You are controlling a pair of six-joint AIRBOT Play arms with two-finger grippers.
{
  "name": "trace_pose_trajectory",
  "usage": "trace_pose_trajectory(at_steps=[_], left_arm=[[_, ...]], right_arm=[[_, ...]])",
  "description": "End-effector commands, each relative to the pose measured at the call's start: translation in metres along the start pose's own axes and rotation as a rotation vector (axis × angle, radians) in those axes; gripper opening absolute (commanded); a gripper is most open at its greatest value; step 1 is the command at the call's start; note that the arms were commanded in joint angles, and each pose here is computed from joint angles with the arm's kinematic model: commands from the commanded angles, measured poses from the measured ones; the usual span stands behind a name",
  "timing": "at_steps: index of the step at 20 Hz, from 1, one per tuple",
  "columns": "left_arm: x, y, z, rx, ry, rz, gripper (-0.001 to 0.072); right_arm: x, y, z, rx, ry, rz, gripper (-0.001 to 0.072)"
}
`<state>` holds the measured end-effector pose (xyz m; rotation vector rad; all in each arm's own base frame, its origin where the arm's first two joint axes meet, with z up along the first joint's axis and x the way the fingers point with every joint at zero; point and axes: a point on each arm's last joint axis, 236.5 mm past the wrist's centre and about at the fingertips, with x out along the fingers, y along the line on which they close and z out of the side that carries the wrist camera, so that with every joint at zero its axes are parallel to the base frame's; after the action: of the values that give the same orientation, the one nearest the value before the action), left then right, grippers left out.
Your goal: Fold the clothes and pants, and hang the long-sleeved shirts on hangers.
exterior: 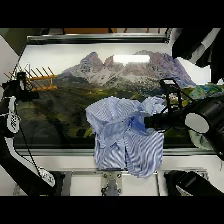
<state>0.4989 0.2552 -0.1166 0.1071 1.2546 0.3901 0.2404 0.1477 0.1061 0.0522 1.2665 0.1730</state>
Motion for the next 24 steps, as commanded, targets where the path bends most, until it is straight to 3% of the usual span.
trace_pose_trajectory(at_steps=[1, 10, 19, 21, 24], left_arm=[[-0.008, 0.003, 0.004, 0.000, -0.014, 0.006, 0.0014], [-0.131, 0.033, 0.044, -0.032, -0.184, 0.047, 0.0014], [-0.257, -0.008, 0.055, 0.070, -0.317, 0.015, 0.0014], [-0.291, -0.035, 0.050, 0.146, -0.351, -0.048, 0.0014], [-0.347, -0.105, 0.029, 0.410, -0.419, -0.283, 0.0014]], right_arm=[[0.000, 0.000, 0.000, -0.001, 0.000, 0.000, 0.0017], [0.000, 0.000, 0.000, -0.001, 0.000, 0.000, 0.0017], [0.000, 0.000, 0.000, -0.001, 0.000, 0.000, 0.0017], [0.000, 0.000, 0.000, -0.001, 0.000, 0.000, 0.0017], [0.000, 0.000, 0.000, -0.001, 0.000, 0.000, 0.0017]])
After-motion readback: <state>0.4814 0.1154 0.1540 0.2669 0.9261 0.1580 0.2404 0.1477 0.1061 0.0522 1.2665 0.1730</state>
